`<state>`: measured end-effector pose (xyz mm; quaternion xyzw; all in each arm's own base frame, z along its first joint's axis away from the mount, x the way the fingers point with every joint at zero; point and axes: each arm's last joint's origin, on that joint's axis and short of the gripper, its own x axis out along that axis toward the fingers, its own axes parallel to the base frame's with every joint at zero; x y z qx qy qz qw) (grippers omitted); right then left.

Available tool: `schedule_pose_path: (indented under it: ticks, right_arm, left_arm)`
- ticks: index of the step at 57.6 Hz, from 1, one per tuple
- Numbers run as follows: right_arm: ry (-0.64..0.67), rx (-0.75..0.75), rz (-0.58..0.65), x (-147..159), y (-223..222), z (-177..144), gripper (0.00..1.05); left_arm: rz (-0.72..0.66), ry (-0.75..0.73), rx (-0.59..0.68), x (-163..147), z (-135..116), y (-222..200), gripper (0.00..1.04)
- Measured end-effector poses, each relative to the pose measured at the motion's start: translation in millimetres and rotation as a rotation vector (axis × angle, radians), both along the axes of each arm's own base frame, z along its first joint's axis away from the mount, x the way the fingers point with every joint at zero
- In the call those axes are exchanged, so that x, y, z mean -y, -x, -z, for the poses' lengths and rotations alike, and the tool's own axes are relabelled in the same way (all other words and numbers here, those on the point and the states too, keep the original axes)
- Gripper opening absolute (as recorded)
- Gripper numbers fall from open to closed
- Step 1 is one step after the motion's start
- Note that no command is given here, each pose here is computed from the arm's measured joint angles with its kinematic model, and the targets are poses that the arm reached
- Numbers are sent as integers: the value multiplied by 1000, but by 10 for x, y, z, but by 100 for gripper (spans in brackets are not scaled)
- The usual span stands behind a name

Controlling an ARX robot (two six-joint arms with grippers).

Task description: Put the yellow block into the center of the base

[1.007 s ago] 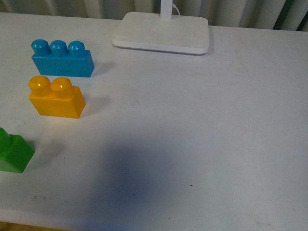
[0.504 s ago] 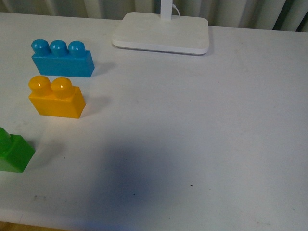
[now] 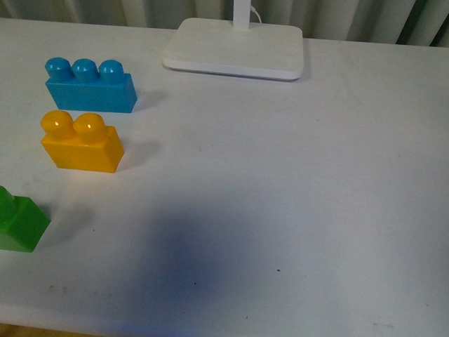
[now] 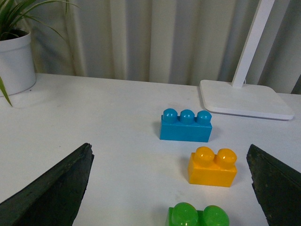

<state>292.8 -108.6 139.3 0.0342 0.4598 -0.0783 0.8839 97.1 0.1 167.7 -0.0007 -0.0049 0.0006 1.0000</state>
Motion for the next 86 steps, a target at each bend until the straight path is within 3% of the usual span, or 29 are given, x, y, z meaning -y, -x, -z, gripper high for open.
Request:
schedule_pose_path:
  ticks: [24, 45, 70, 86]
  right_arm:
    - [-44, 28, 72, -1146, 24, -6, 96]
    - [-152, 18, -97, -2146, 238, 24, 96]
    - [-177, 13, -252, -2856, 339, 36, 96]
    - [-190, 15, -282, -2918, 329, 32, 96]
  left_arm:
    - [0, 0, 0, 0, 0, 0, 98]
    - [0, 0, 0, 0, 0, 0, 98]
    - [0, 0, 0, 0, 0, 0, 98]
    - [0, 0, 0, 0, 0, 0, 98]
